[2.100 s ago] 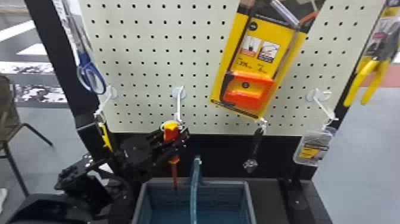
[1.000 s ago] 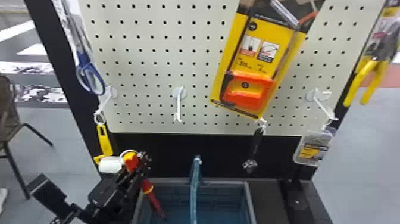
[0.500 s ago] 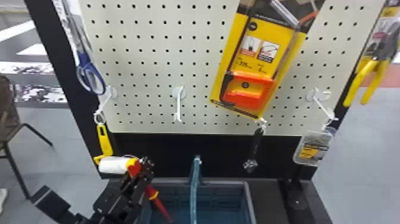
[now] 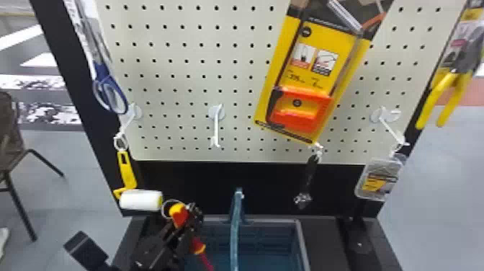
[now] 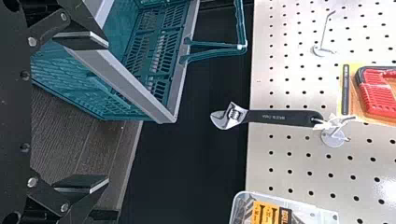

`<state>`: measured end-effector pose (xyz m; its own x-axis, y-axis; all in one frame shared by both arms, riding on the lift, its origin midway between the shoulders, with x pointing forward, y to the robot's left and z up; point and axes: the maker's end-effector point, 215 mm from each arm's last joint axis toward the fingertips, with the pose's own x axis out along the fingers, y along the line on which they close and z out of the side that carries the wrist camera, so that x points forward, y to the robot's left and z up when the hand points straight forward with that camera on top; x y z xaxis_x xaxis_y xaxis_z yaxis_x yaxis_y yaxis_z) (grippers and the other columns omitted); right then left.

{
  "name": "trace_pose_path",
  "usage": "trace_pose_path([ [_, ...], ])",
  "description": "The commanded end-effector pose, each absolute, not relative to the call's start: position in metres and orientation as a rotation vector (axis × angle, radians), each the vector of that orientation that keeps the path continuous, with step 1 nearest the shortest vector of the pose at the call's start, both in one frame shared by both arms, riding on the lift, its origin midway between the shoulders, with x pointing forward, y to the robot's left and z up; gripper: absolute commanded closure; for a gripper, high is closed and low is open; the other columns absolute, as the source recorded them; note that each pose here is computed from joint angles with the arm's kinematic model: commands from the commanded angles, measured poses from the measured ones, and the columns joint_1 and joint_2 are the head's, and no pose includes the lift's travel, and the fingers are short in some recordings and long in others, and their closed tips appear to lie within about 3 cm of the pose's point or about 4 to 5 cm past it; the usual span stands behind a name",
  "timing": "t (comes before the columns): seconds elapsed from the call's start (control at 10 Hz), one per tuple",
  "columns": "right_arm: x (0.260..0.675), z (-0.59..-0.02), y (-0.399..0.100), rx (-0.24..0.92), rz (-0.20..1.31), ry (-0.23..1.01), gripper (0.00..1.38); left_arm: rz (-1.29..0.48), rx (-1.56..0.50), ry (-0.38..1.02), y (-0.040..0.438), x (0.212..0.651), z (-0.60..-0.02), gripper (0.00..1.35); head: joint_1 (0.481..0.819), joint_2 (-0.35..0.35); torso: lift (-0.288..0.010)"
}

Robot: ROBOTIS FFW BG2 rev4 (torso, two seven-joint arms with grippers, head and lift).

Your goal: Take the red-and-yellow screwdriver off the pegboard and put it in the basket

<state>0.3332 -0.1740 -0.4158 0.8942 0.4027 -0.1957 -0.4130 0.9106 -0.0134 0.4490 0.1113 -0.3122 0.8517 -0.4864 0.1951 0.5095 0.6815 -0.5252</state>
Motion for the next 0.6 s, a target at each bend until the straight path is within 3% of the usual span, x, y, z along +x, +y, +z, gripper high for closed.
trace_pose_path([
  [0.0,0.333,-0.416,-0.174,-0.055,0.425,0.191,0.27,-0.569,-0.609,-0.021,0.105,0.449,-0.323,0.98,0.549,0.000,-0.100],
  [0.5,0.333,-0.416,-0.173,-0.055,0.431,0.190,0.27,-0.588,-0.624,0.010,0.093,0.446,-0.345,0.98,0.549,0.000,-0.100],
])
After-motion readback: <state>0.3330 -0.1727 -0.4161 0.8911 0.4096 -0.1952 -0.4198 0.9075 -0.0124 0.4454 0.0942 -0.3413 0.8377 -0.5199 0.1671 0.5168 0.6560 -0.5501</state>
